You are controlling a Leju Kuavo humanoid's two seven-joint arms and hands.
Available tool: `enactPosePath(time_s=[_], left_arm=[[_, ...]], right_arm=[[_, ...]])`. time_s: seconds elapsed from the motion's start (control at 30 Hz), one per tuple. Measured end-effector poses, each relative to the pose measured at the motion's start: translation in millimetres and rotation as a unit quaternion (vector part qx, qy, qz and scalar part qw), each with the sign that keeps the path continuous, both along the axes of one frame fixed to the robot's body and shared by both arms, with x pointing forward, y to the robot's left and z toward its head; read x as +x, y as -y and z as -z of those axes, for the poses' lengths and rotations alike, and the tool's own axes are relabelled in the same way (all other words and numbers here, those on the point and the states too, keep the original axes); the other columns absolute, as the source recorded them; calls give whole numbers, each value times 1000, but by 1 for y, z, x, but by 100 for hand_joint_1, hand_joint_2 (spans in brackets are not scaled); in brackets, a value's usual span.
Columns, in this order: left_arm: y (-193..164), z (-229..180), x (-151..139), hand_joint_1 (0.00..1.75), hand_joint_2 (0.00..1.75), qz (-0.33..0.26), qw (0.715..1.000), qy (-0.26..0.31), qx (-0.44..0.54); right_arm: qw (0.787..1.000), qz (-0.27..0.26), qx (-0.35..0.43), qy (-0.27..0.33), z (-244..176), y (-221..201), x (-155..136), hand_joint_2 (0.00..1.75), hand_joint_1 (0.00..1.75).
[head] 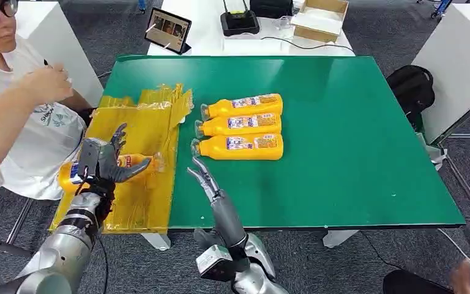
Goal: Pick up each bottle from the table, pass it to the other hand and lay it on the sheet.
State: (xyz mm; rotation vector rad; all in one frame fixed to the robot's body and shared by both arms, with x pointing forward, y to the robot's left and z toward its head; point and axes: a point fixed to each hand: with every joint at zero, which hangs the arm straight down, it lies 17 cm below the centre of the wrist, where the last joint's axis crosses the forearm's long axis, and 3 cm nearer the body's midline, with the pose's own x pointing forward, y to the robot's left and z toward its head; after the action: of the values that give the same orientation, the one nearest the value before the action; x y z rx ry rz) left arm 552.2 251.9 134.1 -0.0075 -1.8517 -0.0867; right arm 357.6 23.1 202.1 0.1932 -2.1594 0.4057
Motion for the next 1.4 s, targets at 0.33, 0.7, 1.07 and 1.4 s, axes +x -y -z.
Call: enactPosePath(time_s=[0.33, 0.7, 1.07, 1.4], left_arm=[[-24, -61, -30, 0, 175, -113, 977, 105, -146], [-5, -72, -89, 0, 175, -179, 969, 143, -90], [12, -64, -124, 0, 175, -181, 971, 142, -64], [18, -73, -139, 0, 175, -176, 969, 154, -77]], right_arm=[[1000, 18, -6, -8, 9, 7, 3, 175, 0], [995, 101, 15, -18, 15, 56, 8, 175, 0], [984, 176, 26, -10, 10, 112, 9, 175, 0], [978, 206, 10, 5, 7, 133, 8, 175, 0]])
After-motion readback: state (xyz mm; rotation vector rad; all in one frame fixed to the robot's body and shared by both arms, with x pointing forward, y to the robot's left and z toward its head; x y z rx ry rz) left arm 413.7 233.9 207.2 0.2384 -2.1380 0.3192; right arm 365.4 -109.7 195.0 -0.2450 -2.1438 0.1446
